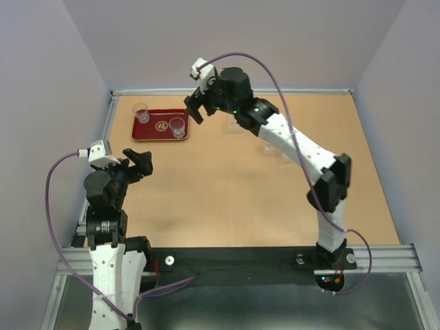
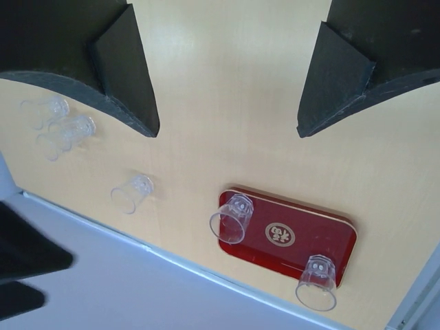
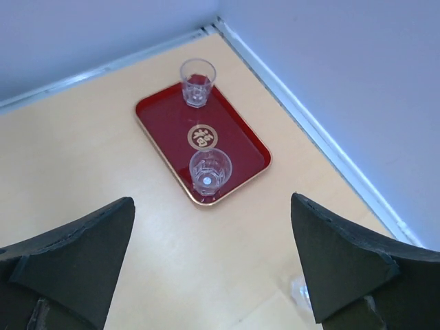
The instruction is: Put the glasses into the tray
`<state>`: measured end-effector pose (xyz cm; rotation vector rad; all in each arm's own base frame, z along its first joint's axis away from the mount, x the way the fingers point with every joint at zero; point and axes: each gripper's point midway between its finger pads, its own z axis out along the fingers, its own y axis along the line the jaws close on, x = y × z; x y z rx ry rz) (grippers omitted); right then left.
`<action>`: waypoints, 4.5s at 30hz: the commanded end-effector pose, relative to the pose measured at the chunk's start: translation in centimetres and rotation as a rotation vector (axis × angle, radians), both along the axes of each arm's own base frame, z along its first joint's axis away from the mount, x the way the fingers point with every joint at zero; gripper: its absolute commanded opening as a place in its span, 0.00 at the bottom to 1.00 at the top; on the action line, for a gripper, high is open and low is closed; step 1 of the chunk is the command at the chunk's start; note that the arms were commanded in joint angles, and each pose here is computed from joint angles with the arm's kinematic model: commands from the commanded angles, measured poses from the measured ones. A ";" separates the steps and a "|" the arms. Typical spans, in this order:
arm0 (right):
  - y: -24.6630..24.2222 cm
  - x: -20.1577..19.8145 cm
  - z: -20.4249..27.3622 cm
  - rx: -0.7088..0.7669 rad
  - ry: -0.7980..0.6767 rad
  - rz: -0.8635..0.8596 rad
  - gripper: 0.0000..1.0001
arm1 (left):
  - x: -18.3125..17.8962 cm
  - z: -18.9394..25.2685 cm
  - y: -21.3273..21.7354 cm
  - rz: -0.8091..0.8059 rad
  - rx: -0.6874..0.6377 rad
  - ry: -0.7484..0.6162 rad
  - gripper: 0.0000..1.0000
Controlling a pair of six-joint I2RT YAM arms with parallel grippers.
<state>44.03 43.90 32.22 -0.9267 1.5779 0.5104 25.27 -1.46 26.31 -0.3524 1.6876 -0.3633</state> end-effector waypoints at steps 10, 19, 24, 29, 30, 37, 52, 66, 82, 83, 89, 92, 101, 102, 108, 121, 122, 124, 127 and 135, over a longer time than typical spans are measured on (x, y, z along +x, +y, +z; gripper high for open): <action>-17.0 -15.5 -9.4 -0.370 0.176 0.102 1.00 | 3.6 -0.1 -3.5 -0.199 -0.134 0.039 0.99; -29.6 -15.4 -11.4 -0.141 0.268 -0.340 1.00 | 8.5 -3.1 -5.7 -0.243 -0.128 0.243 0.90; -35.0 -13.8 -13.1 -0.027 0.299 -0.550 1.00 | 12.1 -4.8 -6.5 -0.138 -0.025 0.343 0.90; -36.5 -13.7 -12.3 0.050 0.315 -0.576 1.00 | 16.3 -6.2 -5.1 -0.004 0.020 0.409 0.85; -36.6 -13.9 -11.8 0.053 0.293 -0.575 1.00 | 17.2 -5.7 -5.0 0.005 0.030 0.400 0.85; -37.2 -14.2 -11.6 0.042 0.265 -0.596 1.00 | 22.0 -10.2 -4.6 0.043 0.100 0.525 0.74; -37.5 -14.1 -11.5 0.036 0.254 -0.603 1.00 | 28.0 -13.6 -3.6 0.100 0.210 0.616 0.40; -37.9 -14.0 -11.3 0.032 0.247 -0.618 1.00 | 28.3 -16.8 -4.0 0.069 0.232 0.685 0.21; -38.3 -14.0 -11.4 0.026 0.241 -0.635 1.00 | 32.4 -13.6 0.9 0.251 0.354 0.607 0.04; -38.3 -14.0 -11.3 0.027 0.240 -0.633 1.00 | 32.6 -13.9 1.2 0.254 0.351 0.613 0.04; -38.2 -14.0 -11.4 0.025 0.244 -0.630 1.00 | 34.3 -13.9 2.2 0.238 0.339 0.616 0.04; -38.3 -13.9 -11.5 0.025 0.245 -0.631 1.00 | 34.9 -14.1 2.5 0.241 0.349 0.614 0.04; -38.3 -13.9 -11.7 0.022 0.252 -0.635 1.00 | 35.6 -14.2 3.6 0.249 0.335 0.614 0.11; -38.4 -13.8 -11.7 0.020 0.253 -0.634 1.00 | 35.6 -14.1 3.5 0.243 0.335 0.612 0.13; -38.3 -13.8 -11.8 0.022 0.256 -0.633 1.00 | 35.9 -12.1 3.0 0.222 0.321 0.569 0.26; -38.2 -14.0 -11.8 0.020 0.255 -0.614 1.00 | 35.7 -6.0 2.6 0.207 0.286 0.465 0.38; -37.9 -14.1 -11.8 0.016 0.253 -0.592 1.00 | 35.5 -4.5 2.1 0.189 0.270 0.437 0.41; -37.6 -14.3 -12.0 0.007 0.258 -0.569 1.00 | 35.2 -3.1 1.7 0.167 0.256 0.411 0.44; -37.1 -14.7 -12.3 -0.009 0.260 -0.527 1.00 | 33.9 -0.5 0.3 0.101 0.219 0.350 0.52; -35.9 -15.2 -12.7 -0.033 0.260 -0.424 1.00 | 28.7 1.2 -7.3 -0.203 0.102 0.208 0.68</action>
